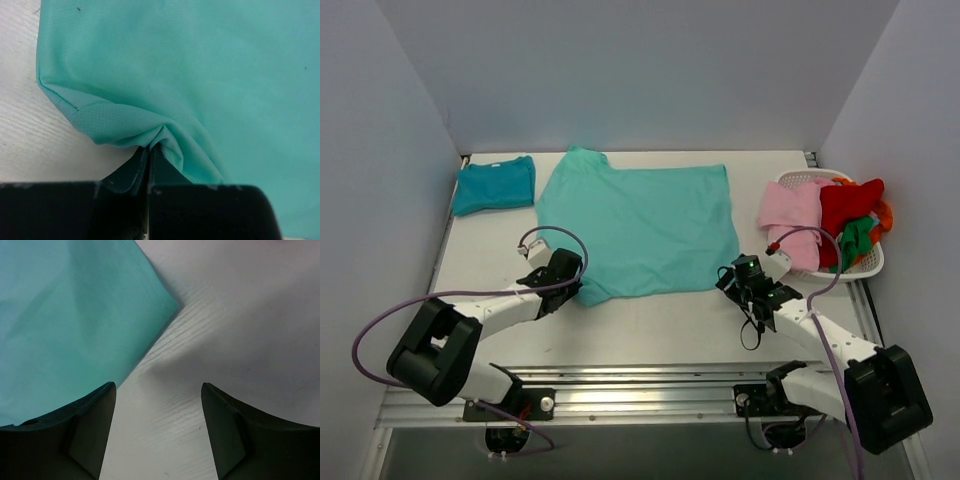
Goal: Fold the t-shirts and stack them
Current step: Fold the tshirt
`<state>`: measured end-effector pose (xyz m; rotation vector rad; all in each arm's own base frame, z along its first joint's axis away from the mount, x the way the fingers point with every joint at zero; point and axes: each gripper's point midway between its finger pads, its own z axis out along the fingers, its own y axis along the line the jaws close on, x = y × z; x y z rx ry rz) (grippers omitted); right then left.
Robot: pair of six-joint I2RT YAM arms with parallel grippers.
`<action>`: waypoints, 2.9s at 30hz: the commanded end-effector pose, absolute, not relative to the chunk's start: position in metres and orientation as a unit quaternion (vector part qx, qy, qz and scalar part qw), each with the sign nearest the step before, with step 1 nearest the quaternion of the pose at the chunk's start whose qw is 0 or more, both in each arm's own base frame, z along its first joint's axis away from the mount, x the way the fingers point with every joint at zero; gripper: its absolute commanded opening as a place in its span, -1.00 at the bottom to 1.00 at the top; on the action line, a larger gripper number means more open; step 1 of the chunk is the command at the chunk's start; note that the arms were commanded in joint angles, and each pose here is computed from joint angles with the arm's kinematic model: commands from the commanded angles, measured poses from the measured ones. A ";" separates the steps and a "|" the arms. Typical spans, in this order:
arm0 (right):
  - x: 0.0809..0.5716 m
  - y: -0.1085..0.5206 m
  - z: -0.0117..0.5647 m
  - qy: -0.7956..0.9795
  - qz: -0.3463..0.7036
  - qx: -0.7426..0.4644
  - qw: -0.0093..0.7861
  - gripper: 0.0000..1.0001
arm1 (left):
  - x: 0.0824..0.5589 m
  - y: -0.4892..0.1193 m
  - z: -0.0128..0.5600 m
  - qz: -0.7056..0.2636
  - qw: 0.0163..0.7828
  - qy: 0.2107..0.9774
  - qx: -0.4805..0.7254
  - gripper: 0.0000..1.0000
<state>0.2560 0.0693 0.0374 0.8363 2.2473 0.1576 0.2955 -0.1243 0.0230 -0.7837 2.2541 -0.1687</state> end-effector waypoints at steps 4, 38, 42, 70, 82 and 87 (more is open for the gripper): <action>0.276 0.059 0.023 0.846 0.055 0.371 0.379 0.08 | 0.311 -0.127 0.046 -0.100 0.389 0.865 -0.303 -0.95; 0.290 0.048 0.027 0.829 0.040 0.388 0.401 -1.00 | 0.300 -0.119 0.044 -0.113 0.376 0.869 -0.303 -0.95; 0.280 0.043 0.055 0.815 0.052 0.390 0.425 -1.00 | 0.288 -0.121 0.063 -0.140 0.384 0.862 -0.299 -0.95; 0.324 0.047 0.137 0.791 0.049 0.388 0.471 -1.00 | 0.371 -0.146 0.177 -0.170 0.453 0.835 -0.261 -0.95; 0.401 0.059 0.128 0.788 0.025 0.397 0.469 -1.00 | 0.459 -0.133 0.182 -0.168 0.447 0.843 -0.247 -0.95; 0.433 0.056 0.111 0.790 0.009 0.410 0.456 -1.00 | 0.509 -0.133 0.154 -0.176 0.424 0.858 -0.229 -0.95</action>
